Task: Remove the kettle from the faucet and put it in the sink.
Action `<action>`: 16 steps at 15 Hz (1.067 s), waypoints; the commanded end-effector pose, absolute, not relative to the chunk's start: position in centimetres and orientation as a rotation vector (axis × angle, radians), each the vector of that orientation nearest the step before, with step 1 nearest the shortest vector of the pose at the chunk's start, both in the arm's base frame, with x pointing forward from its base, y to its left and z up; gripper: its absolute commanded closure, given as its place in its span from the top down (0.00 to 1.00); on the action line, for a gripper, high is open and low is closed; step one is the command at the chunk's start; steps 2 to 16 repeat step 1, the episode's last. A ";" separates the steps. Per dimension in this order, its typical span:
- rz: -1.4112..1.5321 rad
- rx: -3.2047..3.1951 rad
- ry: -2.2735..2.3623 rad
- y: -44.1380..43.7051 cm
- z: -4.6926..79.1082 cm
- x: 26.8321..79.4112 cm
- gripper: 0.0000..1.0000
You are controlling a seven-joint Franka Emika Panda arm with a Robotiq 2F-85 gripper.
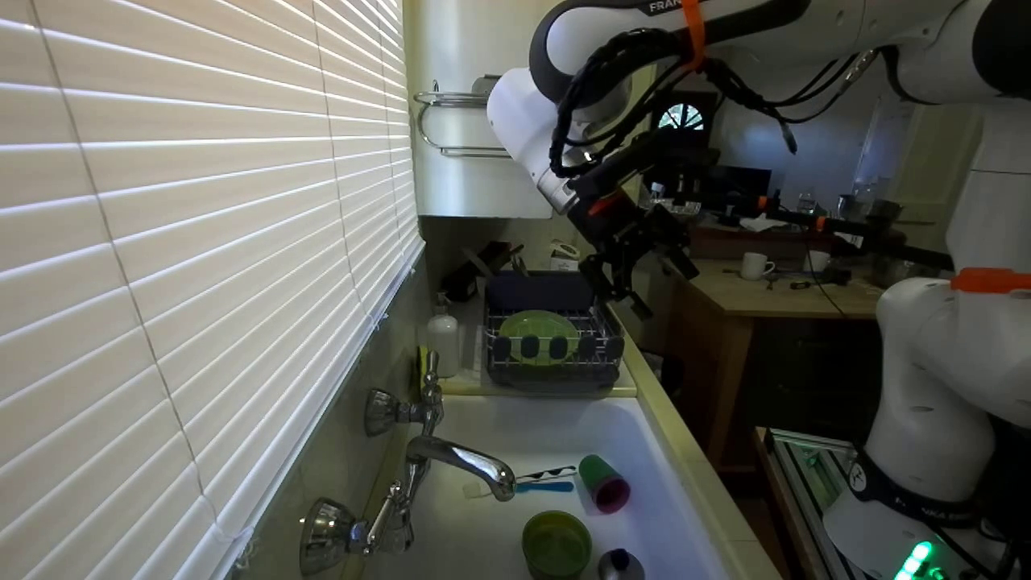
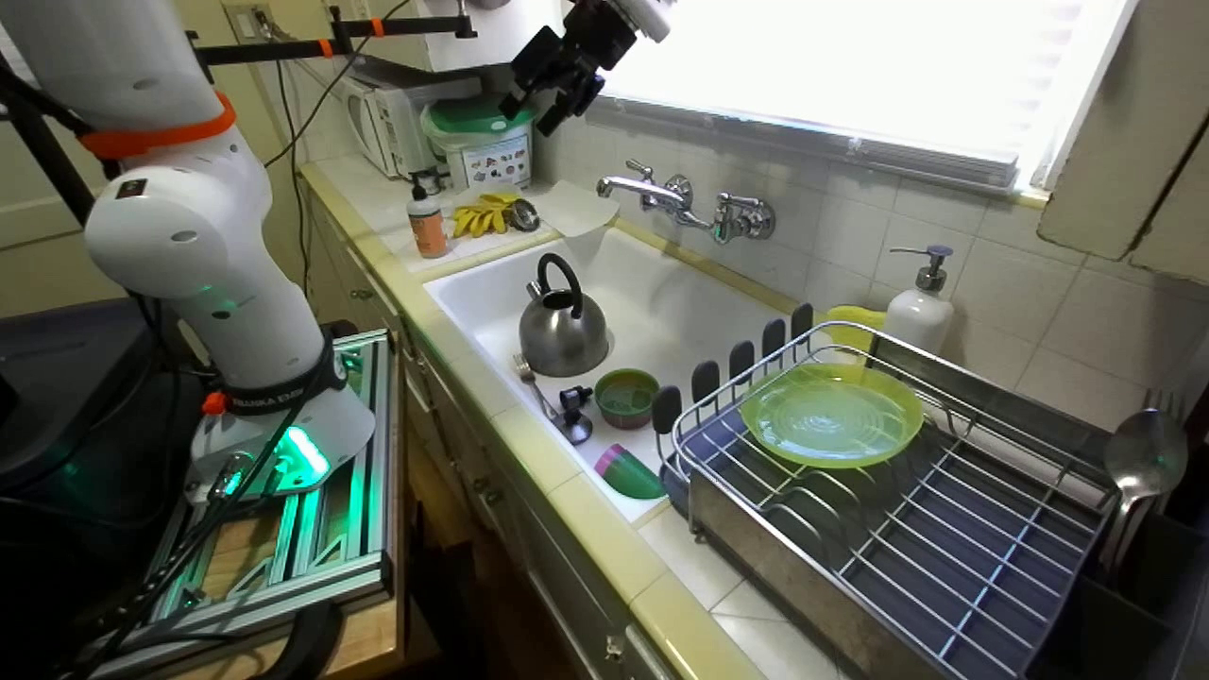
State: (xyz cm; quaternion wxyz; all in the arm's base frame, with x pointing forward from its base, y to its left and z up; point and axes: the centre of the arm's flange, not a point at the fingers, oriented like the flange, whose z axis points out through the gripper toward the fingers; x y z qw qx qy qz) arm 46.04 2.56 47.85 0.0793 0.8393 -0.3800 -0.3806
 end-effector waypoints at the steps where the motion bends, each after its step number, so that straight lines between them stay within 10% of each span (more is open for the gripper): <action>1: -1.139 2.511 -1.137 2.6 47.9 46.0 1.00; 16: -1.139 2.511 -1.137 2.6 47.9 46.0 1.00</action>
